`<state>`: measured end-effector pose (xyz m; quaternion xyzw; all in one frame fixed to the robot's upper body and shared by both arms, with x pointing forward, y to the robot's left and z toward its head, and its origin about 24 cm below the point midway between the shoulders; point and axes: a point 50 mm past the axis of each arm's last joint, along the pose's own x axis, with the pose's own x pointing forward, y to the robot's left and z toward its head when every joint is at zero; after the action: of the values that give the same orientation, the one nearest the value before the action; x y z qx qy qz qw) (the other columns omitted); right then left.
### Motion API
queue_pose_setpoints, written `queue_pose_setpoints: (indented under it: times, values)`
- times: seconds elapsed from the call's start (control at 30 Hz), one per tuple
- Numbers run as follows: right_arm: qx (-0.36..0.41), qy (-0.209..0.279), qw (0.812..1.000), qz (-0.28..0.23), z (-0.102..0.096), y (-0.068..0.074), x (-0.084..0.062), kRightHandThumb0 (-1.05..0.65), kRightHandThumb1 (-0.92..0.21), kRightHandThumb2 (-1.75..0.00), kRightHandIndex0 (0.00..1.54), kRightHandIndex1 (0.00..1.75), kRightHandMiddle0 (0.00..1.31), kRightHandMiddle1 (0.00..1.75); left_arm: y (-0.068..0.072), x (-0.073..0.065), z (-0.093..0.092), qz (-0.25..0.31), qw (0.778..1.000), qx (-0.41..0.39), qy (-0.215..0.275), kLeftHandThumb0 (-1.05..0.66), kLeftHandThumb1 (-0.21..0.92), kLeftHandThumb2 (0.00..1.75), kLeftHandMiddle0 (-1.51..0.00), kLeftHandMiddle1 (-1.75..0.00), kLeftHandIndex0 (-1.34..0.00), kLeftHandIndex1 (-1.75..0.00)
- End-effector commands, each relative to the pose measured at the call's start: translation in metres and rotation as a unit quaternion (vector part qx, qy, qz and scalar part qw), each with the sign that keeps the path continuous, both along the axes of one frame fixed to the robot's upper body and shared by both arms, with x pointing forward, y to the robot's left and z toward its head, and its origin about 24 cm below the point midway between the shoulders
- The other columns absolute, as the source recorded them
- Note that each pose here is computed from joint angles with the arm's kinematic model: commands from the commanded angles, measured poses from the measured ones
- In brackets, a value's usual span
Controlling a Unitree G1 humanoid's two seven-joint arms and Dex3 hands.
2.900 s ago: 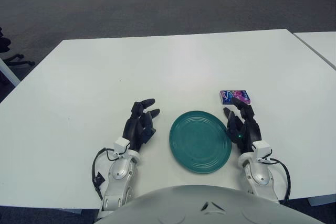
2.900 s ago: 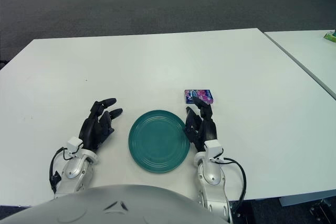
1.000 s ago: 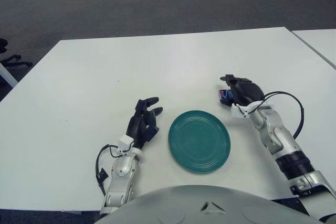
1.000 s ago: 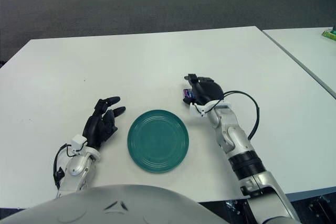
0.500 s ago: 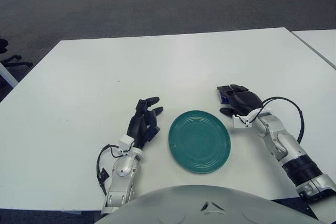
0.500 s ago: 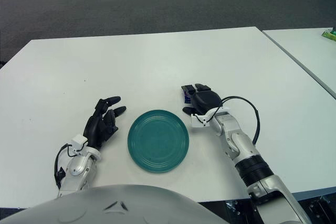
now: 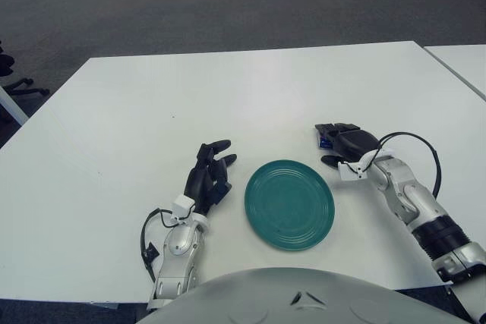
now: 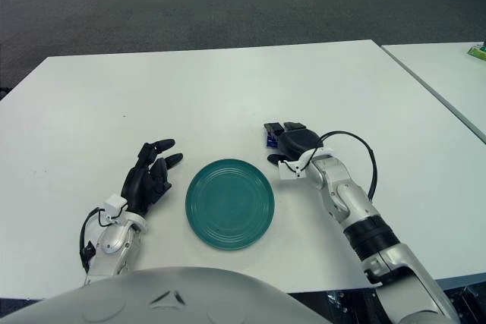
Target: Put the gum into the plate.
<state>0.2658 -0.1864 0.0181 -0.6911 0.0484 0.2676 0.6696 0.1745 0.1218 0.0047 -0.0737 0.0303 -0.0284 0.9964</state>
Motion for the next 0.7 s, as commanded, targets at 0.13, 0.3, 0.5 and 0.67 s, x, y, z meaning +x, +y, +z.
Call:
queue_pose_setpoints:
  times: [0.13,0.3,0.5,0.67]
  values:
    - [-0.012,0.048,0.998,-0.026,-0.04,-0.022,-0.013,-0.7,-0.92,-0.65,0.4,1.17,0.06,1.4,0.002,0.002,0.001,0.008,1.0,0.003,-0.006,-0.8,0.92,0.79,-0.33,-0.81,-0.09,-1.06]
    - [0.021,0.018,0.999,-0.045,-0.051,-0.022,-0.008,-0.45,-0.8,-0.71,0.55,1.65,0.25,1.69,0.002,0.001,0.002,0.01,1.0,0.001,-0.005,-0.8,0.92,0.79,-0.33,-0.82,-0.09,-1.06]
    - [0.071,-0.025,0.995,-0.059,-0.064,-0.022,-0.01,-0.41,-0.66,-0.87,0.73,1.74,0.36,1.74,0.003,0.002,0.002,0.009,1.0,-0.004,-0.003,-0.78,0.92,0.78,-0.32,-0.82,-0.07,-1.07]
    - [0.094,-0.06,0.993,-0.046,-0.064,-0.022,-0.009,-0.4,-0.64,-0.91,0.83,1.74,0.38,1.75,0.003,0.003,0.003,0.01,1.0,-0.011,-0.003,-0.78,0.92,0.79,-0.32,-0.83,-0.07,-1.07]
